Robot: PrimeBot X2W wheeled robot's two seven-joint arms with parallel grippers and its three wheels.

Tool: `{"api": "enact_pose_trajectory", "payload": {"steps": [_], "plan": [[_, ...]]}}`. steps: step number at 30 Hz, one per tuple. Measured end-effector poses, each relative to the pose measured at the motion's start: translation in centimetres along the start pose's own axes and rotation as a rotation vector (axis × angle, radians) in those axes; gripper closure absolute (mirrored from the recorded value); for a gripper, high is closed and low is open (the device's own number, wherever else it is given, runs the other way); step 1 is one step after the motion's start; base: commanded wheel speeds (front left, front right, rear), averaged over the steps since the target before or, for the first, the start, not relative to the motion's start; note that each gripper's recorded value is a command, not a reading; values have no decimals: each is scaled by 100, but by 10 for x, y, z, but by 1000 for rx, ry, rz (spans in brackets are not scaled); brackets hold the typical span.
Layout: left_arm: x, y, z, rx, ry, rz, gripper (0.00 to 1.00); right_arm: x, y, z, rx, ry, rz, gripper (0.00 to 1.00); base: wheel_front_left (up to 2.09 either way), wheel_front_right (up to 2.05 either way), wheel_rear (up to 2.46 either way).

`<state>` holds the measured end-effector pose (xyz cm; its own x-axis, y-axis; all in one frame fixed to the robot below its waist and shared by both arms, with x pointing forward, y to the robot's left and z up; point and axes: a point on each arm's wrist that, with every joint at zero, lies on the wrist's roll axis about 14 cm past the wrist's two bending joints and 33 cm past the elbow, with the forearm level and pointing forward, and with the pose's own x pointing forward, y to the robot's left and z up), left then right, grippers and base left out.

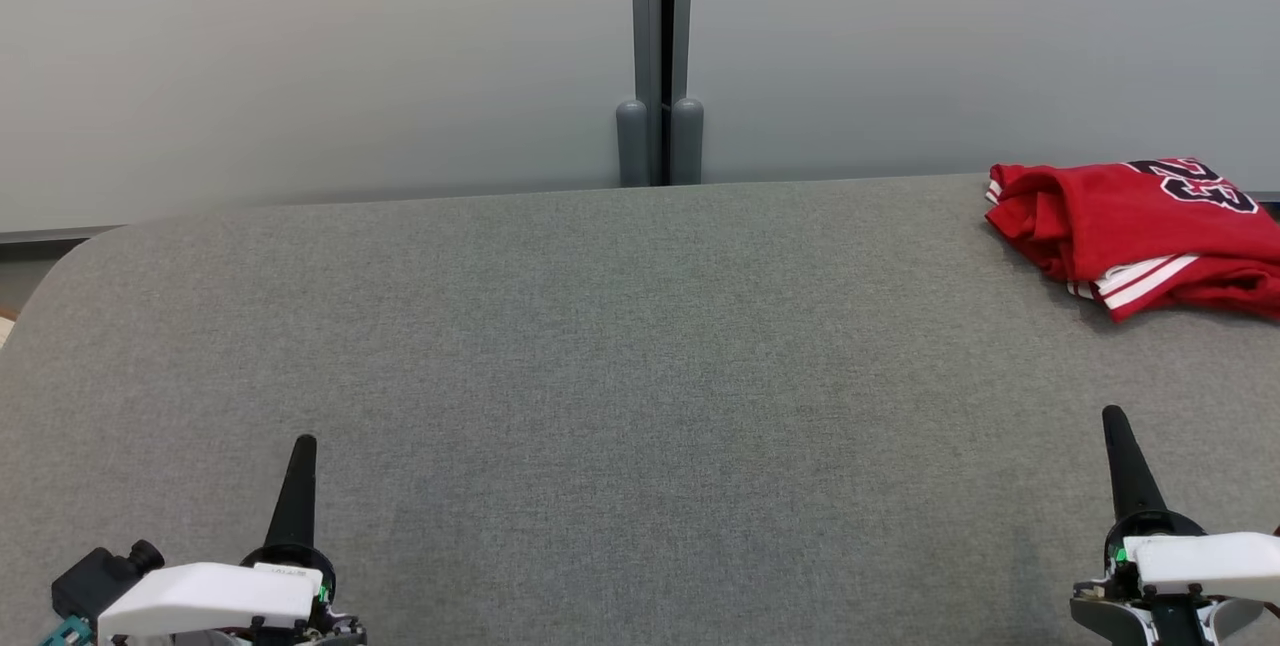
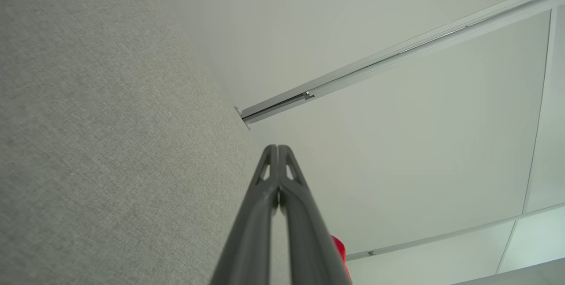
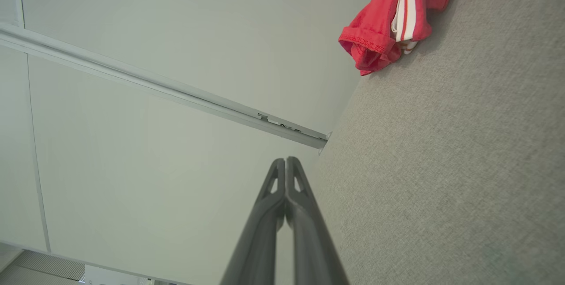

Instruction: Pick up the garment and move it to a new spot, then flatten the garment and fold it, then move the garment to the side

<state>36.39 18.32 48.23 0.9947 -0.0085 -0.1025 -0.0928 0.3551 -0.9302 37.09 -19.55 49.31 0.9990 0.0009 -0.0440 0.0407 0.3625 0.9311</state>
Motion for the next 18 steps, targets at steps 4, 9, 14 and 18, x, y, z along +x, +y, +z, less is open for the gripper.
{"api": "enact_pose_trajectory", "payload": {"steps": [4,9,14,18], "plan": [[2,-2,2,-34,1,-7,100,1,-1,0,38,1,-2,100,0,0,0],[5,-4,5,-81,-3,-16,100,4,2,1,84,-1,4,100,0,0,0],[7,-4,7,-125,-3,-20,100,6,3,2,127,-4,7,100,0,0,0],[10,-8,10,-163,-8,-35,100,7,4,4,169,-4,9,100,0,0,0]]}}
